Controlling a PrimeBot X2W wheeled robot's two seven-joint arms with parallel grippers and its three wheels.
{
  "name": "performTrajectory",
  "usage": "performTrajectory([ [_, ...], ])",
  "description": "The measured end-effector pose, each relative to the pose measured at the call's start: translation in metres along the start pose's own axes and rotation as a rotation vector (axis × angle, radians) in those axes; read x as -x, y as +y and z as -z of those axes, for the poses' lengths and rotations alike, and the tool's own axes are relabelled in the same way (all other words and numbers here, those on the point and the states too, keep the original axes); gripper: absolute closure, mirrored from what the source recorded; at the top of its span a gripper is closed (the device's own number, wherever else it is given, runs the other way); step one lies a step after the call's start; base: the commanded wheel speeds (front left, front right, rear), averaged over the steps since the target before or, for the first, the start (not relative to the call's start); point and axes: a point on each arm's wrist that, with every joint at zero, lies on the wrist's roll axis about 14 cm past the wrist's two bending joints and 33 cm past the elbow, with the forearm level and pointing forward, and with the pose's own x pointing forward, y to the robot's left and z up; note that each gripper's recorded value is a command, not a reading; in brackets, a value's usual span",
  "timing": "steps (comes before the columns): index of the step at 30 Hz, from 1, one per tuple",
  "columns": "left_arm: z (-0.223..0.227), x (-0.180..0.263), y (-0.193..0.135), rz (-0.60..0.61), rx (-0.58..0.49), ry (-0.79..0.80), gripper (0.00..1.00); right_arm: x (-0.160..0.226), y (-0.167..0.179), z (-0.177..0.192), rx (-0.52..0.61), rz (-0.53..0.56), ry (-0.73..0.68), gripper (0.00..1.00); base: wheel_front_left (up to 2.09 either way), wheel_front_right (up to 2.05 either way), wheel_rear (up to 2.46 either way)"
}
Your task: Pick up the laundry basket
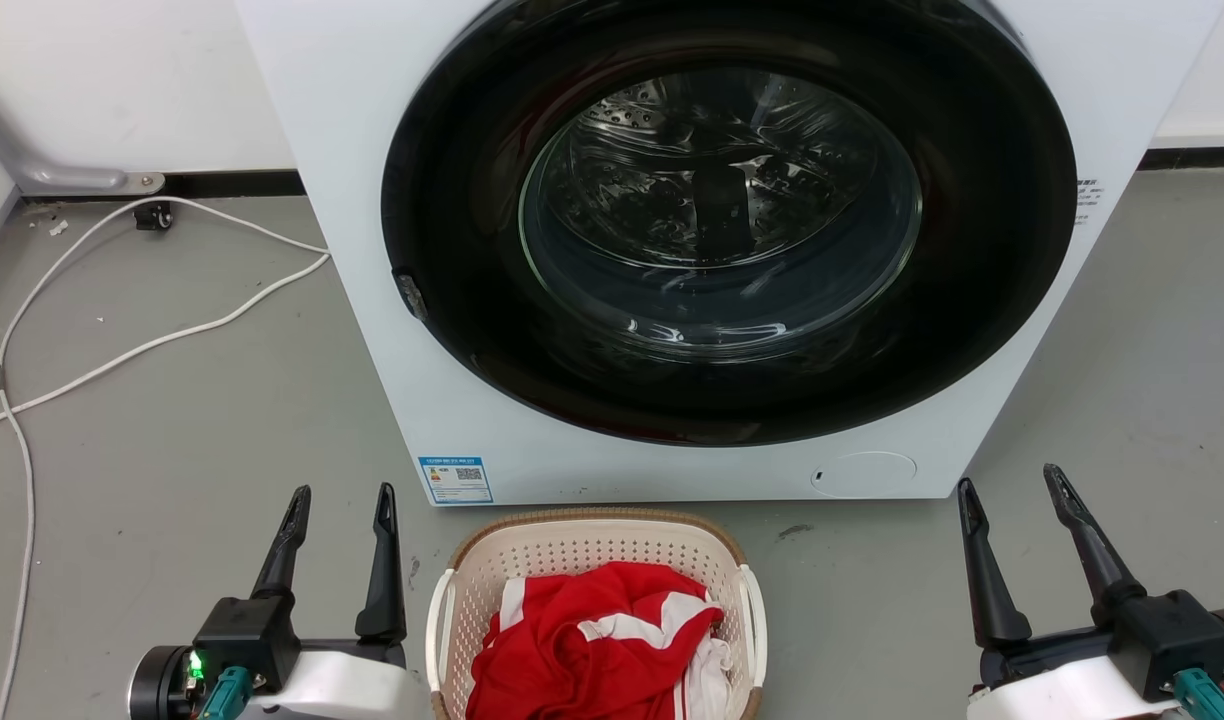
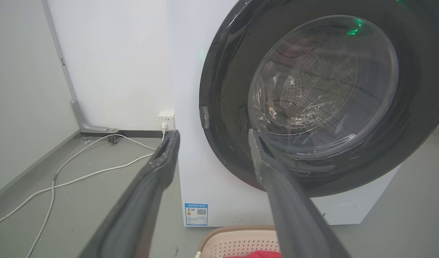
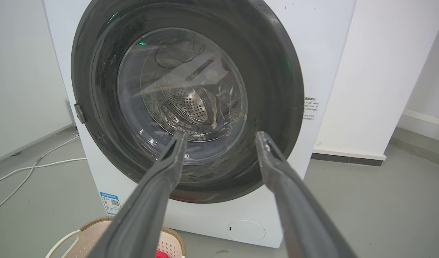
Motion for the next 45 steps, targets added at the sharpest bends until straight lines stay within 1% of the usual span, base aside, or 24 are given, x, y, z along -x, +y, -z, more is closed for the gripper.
performTrajectory([
  [15, 0.004, 0.001, 0.003, -0.01, -0.002, 0.013, 0.0, 0.0, 0.0, 0.001, -0.003, 0.0, 0.003, 0.0, 0.0, 0.0, 0.0],
  [19, 0.02, 0.004, 0.013, -0.031, -0.002, 0.063, 0.0, -0.002, 0.001, 0.007, -0.01, -0.004, 0.021, 0.0, 0.0, 0.0, 0.0],
  [24, 0.039, 0.0, 0.017, -0.036, -0.002, 0.124, 0.0, -0.006, 0.017, 0.026, -0.02, -0.051, 0.076, 0.0, 0.0, 0.0, 0.0],
  [27, 0.054, -0.005, 0.016, -0.024, -0.004, 0.171, 0.0, -0.01, 0.031, 0.043, -0.021, -0.098, 0.129, 0.0, 0.0, 0.0, 0.0],
  [30, 0.07, -0.016, 0.017, -0.01, -0.007, 0.22, 0.0, -0.012, 0.048, 0.075, -0.029, -0.154, 0.227, 0.0, 0.0, 0.0, 0.0],
  [34, 0.087, -0.037, 0.022, 0.0, -0.019, 0.27, 0.0, -0.024, 0.06, 0.11, -0.001, -0.215, 0.331, 0.0, 0.0, 0.0, 0.0],
  [39, 0.12, -0.06, 0.027, 0.014, -0.034, 0.362, 0.0, -0.044, 0.067, 0.148, 0.029, -0.27, 0.437, 0.0, 0.0, 0.0, 0.0],
  [45, 0.174, -0.074, 0.036, 0.025, -0.053, 0.525, 0.0, -0.051, 0.071, 0.202, 0.063, -0.329, 0.593, 0.0, 0.0, 0.0, 0.0],
])
